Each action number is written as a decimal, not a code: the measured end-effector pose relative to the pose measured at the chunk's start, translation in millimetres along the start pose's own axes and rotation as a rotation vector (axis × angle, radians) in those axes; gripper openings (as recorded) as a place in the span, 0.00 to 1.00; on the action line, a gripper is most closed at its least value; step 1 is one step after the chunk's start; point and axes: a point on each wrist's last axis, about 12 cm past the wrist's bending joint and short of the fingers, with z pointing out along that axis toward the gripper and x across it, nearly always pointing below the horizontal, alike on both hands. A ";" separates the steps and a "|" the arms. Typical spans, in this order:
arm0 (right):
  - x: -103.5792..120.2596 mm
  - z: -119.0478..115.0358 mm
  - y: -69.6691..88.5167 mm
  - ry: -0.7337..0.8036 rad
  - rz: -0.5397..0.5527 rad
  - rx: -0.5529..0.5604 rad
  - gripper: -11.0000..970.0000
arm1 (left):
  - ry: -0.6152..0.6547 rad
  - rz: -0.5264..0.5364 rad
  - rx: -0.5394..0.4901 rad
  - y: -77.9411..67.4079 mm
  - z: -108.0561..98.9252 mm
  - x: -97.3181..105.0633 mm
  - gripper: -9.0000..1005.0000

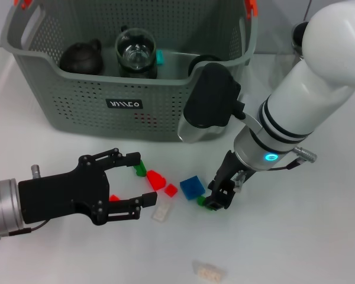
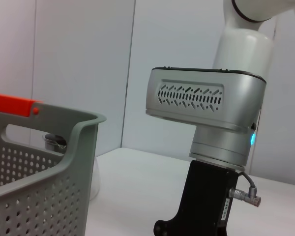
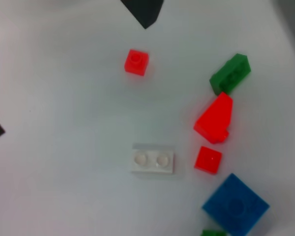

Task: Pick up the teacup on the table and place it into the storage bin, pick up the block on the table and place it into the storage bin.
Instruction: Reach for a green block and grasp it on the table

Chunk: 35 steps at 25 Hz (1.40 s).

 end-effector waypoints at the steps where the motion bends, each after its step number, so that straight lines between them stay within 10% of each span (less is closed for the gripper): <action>1: -0.4 1.2 0.7 -0.001 -0.003 0.001 0.35 | 0.001 0.000 -0.001 0.2 0.1 0.0 0.84; 35: 6.7 15.7 4.2 0.005 0.007 -0.006 0.36 | -0.004 -0.017 0.004 -3.0 0.7 3.2 0.84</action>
